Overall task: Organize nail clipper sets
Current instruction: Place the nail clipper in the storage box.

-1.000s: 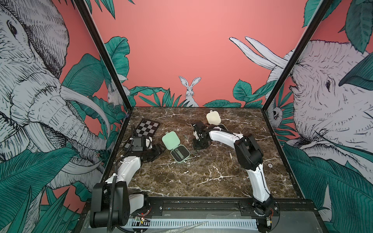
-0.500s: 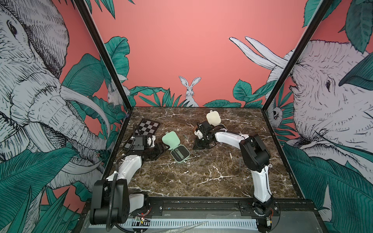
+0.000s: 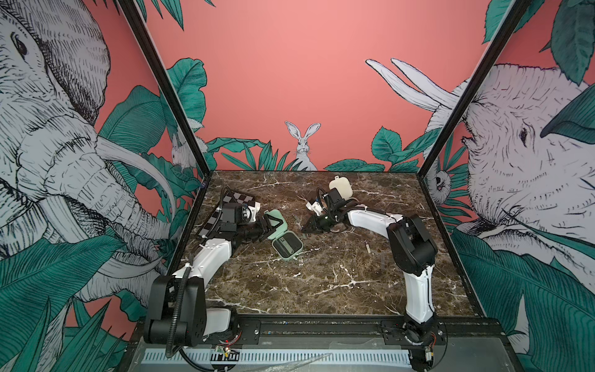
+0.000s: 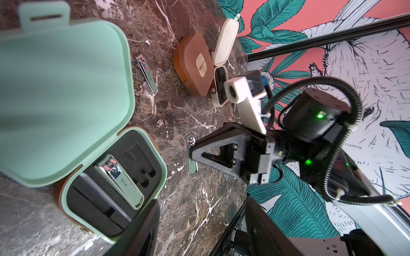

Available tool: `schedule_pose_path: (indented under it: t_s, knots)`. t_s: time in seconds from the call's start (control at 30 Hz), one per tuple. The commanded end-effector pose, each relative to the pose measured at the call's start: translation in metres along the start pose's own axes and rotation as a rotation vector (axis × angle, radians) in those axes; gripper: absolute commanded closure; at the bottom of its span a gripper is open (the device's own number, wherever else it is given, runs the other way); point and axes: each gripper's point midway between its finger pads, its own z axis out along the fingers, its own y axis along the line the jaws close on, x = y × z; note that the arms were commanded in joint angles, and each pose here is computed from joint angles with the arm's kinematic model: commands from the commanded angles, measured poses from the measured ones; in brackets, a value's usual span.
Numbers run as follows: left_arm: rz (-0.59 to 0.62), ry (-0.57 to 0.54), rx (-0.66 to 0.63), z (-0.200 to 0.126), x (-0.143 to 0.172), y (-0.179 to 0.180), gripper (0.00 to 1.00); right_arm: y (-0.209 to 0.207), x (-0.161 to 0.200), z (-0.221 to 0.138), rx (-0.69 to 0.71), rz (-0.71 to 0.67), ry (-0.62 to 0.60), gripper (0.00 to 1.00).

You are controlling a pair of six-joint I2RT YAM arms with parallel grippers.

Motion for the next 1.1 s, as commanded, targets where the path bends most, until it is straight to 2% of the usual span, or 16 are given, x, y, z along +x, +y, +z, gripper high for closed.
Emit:
schedule_pose_path:
  t_s: [0.0, 0.1, 0.2, 0.33, 0.5, 1.07]
  knots:
    - [-0.005, 0.003, -0.025, -0.004, 0.008, 0.006, 0.36, -0.01, 0.006, 0.006, 0.0, 0.012, 0.008, 0.99]
    - [-0.001, 0.001, -0.045, -0.005, 0.011, 0.011, 0.36, -0.001, 0.007, 0.005, -0.015, -0.011, 0.01, 0.98]
    - [-0.005, 0.004, -0.059, -0.003, 0.012, 0.016, 0.36, 0.012, 0.013, 0.01, -0.014, -0.066, 0.066, 0.97]
    - [-0.011, 0.008, -0.072, -0.001, 0.014, 0.022, 0.36, 0.014, 0.021, 0.024, 0.049, -0.125, 0.147, 0.97]
    - [-0.012, 0.009, -0.083, -0.002, 0.016, 0.026, 0.36, 0.019, 0.019, 0.038, 0.108, -0.179, 0.185, 0.97]
    - [-0.003, 0.016, -0.098, -0.003, 0.018, 0.027, 0.35, 0.008, 0.018, 0.064, 0.217, -0.23, 0.261, 0.95]
